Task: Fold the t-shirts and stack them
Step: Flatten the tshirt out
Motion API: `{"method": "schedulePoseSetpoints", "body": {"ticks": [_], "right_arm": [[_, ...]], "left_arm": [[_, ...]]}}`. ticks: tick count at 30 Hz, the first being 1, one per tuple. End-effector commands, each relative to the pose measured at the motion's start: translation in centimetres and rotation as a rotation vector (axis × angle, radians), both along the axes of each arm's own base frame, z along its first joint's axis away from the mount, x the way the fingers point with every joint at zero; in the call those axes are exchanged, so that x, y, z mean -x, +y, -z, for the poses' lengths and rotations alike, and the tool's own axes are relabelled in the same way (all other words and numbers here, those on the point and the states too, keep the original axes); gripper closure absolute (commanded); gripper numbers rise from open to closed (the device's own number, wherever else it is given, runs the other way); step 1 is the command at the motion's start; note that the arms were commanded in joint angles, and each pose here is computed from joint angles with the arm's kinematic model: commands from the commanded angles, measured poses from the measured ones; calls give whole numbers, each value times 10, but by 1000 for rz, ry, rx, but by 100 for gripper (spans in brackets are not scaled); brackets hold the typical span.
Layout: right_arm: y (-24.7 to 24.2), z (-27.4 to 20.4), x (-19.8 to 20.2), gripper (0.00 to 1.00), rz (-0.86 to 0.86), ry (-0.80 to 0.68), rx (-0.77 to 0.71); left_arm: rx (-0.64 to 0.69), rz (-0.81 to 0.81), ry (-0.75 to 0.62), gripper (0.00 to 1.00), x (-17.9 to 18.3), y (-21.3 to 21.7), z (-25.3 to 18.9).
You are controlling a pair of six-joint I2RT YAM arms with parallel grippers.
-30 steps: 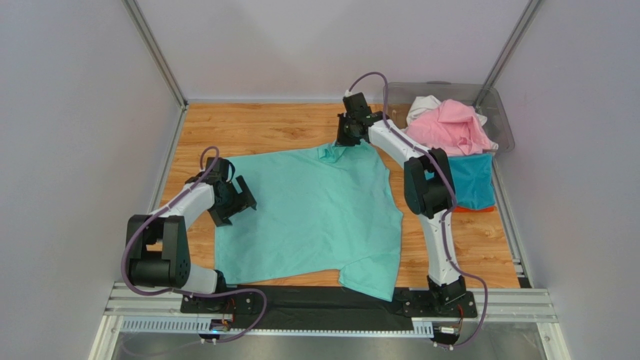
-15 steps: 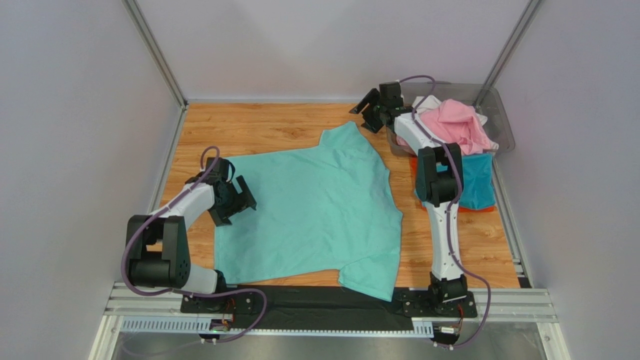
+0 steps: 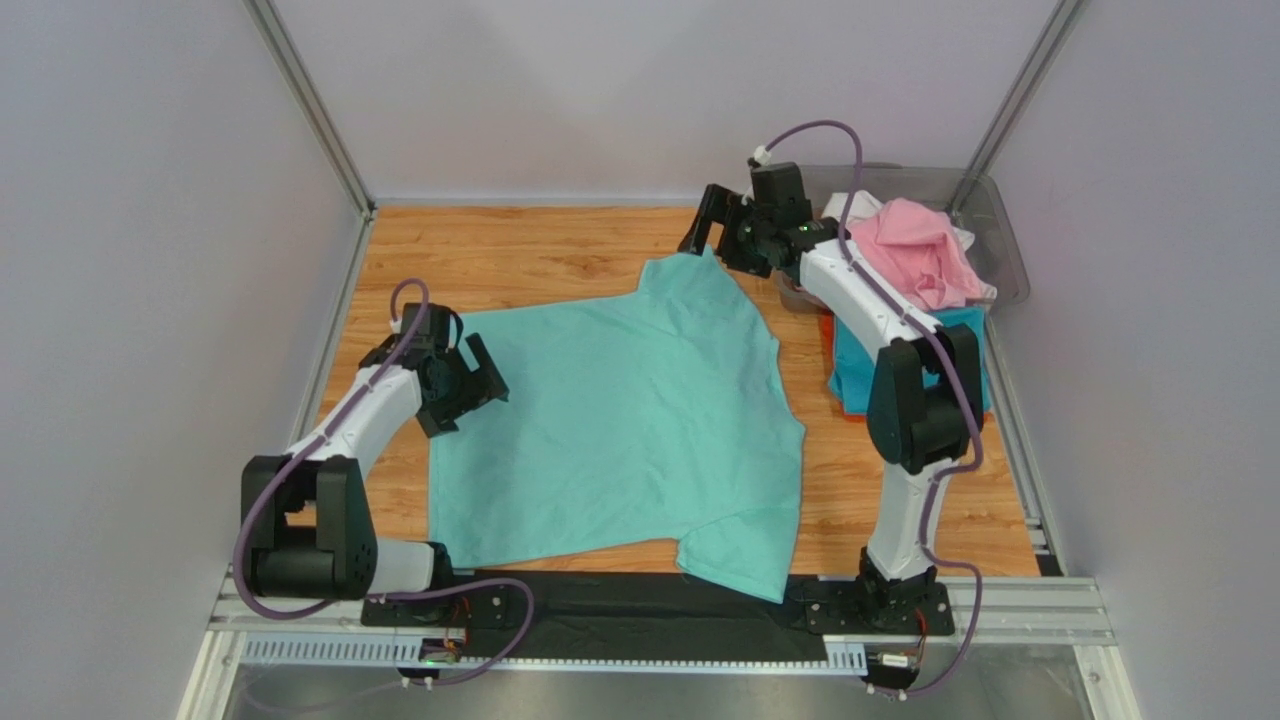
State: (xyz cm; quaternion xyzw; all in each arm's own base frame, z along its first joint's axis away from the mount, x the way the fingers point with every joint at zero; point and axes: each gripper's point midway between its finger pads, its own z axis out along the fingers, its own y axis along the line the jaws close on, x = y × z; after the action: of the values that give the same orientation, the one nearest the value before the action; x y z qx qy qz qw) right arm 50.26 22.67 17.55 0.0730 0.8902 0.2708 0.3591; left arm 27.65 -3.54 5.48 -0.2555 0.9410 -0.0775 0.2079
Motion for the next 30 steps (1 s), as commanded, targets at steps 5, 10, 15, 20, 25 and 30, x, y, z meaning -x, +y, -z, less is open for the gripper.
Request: {"method": "schedulePoseSetpoints", "body": {"ticks": [5, 10, 15, 20, 25, 30], "right_arm": [[-26, 68, 117, 0, -42, 151, 326], [-38, 110, 149, 0, -51, 239, 356], [-38, 142, 143, 0, -65, 302, 402], [-38, 157, 126, 0, -39, 331, 439], [-32, 147, 102, 0, -21, 300, 438], [-38, 148, 81, 0, 14, 295, 435]], "left_arm": [[-6, 6, 27, 0, -5, 2, 3], [-5, 20, 105, 0, -6, 1, 25], [-11, 20, 150, 0, -21, 1, 35], [-36, 3, 238, 0, -42, 5, 45], [-39, 9, 301, 1, -69, 5, 57], [-87, 16, 276, 0, -112, 12, 43]]}}
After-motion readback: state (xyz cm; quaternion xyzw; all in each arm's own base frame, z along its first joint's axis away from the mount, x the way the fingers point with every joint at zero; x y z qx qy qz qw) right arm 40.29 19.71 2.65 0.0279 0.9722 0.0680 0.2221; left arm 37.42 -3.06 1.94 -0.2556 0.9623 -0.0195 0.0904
